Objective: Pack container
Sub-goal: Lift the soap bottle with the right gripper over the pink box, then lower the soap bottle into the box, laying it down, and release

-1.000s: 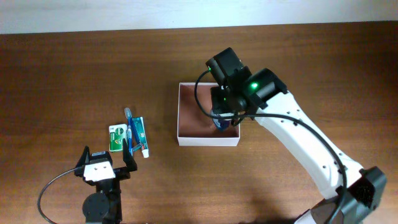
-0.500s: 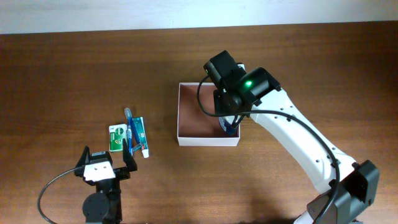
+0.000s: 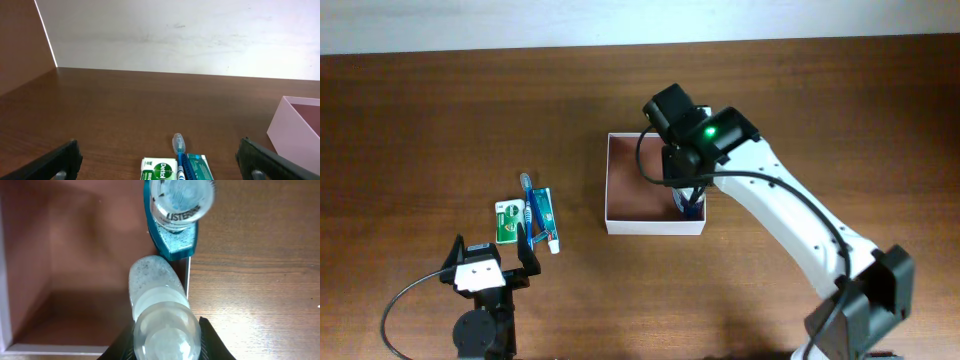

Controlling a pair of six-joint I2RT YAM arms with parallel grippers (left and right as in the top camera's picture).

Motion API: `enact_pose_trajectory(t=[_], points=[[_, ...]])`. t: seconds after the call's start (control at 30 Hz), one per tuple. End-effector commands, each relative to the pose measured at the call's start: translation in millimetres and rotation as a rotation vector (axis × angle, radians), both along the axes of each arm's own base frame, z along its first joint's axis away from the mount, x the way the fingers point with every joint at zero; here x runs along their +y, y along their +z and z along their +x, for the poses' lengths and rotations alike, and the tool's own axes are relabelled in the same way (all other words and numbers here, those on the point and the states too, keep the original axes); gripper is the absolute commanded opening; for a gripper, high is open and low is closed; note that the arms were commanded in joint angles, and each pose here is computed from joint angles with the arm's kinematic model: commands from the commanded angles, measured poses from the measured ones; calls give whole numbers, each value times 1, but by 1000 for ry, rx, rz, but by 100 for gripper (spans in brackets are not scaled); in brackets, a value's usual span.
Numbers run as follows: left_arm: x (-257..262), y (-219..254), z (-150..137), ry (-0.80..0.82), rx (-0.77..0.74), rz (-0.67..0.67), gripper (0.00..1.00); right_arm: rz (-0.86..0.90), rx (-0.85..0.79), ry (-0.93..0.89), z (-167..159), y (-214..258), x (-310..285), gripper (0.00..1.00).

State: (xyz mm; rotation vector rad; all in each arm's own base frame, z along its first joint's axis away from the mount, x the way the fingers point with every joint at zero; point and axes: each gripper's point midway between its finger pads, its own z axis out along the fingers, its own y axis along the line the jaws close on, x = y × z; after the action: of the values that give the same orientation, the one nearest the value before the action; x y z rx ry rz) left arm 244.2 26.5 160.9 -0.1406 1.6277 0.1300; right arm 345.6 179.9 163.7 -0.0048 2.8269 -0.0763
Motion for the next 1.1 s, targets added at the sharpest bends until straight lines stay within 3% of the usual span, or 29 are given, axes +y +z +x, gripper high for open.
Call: enact_pose_trajectory(t=[0.0,0.97,1.07], points=[[0,0,-1,-2,1,18,100,-16,-22,-19,6,1,2,23],[0,0,-1,-2,1,18,100,3,56,-25,-6,-10,6,23],[0,0,-1,-2,1,18,100,13,63,-22,-7,-10,8,15]])
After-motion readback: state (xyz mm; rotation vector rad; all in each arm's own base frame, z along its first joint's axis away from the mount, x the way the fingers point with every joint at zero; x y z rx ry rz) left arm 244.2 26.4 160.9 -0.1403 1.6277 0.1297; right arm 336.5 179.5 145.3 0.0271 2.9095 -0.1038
